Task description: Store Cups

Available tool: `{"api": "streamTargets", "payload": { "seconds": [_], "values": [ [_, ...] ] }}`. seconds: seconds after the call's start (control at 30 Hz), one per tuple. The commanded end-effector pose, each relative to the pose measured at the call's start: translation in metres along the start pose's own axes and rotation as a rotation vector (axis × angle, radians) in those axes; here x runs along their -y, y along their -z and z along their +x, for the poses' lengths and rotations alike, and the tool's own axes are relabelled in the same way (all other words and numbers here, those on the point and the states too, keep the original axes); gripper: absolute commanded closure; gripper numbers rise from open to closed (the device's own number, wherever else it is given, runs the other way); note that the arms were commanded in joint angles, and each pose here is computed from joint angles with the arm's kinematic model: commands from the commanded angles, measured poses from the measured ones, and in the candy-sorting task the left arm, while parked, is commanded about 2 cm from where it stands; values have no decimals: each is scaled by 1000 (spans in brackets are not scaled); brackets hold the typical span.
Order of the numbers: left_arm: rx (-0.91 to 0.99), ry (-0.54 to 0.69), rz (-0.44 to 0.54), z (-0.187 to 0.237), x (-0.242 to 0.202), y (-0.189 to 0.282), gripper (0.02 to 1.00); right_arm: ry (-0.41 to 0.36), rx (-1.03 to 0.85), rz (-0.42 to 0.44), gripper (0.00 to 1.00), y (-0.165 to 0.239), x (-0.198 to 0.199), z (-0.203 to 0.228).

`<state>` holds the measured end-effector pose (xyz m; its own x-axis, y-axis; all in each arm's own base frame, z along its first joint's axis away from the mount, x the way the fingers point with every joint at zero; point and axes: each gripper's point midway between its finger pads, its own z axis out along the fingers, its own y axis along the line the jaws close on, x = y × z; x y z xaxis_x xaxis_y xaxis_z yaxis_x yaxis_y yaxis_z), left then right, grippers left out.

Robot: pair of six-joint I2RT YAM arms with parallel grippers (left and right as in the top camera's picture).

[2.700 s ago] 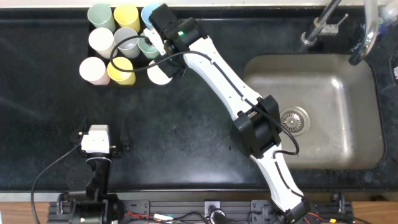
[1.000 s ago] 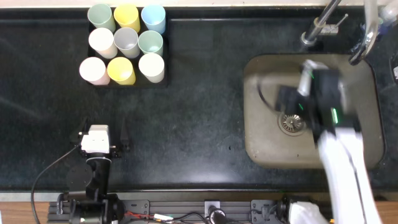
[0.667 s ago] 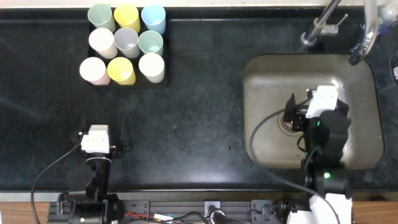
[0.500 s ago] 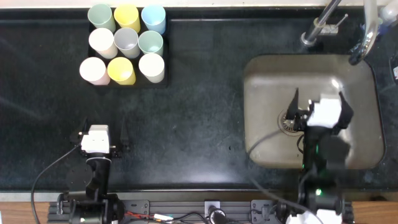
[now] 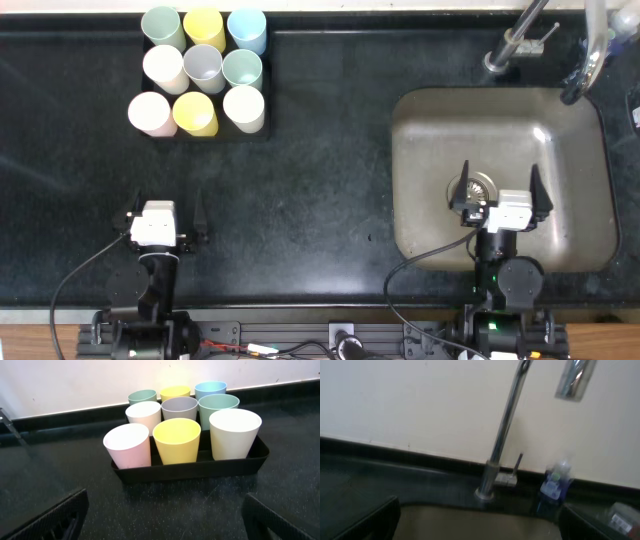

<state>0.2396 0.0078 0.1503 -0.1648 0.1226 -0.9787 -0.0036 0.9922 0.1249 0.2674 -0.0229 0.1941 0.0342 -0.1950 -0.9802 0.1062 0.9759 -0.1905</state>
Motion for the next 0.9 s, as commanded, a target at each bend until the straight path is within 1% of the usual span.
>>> {"api": "streamTargets", "payload": {
  "seconds": [0.03,0.17,0.2,0.3,0.43,0.7,0.83,0.9],
  "values": [
    [7,-15,22,-1,4,1,18,8,-145,-64,3,4,-16,39],
    [7,-16,22,-1,4,1,18,20,-359,-119,3,18,-29,89],
    [7,-16,22,-1,4,1,18,20,-386,-126,3,21,-30,96],
    [6,-16,22,-1,4,1,18,15,-352,-111,3,20,-26,88],
    [6,-16,22,-1,4,1,18,9,-223,-71,5,18,-16,58],
    [7,-16,22,-1,4,1,18,4,-48,-40,3,23,-9,17],
    [7,-16,22,-1,4,1,20,0,-56,-55,5,23,-12,19],
    [7,-16,22,-1,4,1,18,0,-52,-78,5,23,-18,18]
  ]
}}
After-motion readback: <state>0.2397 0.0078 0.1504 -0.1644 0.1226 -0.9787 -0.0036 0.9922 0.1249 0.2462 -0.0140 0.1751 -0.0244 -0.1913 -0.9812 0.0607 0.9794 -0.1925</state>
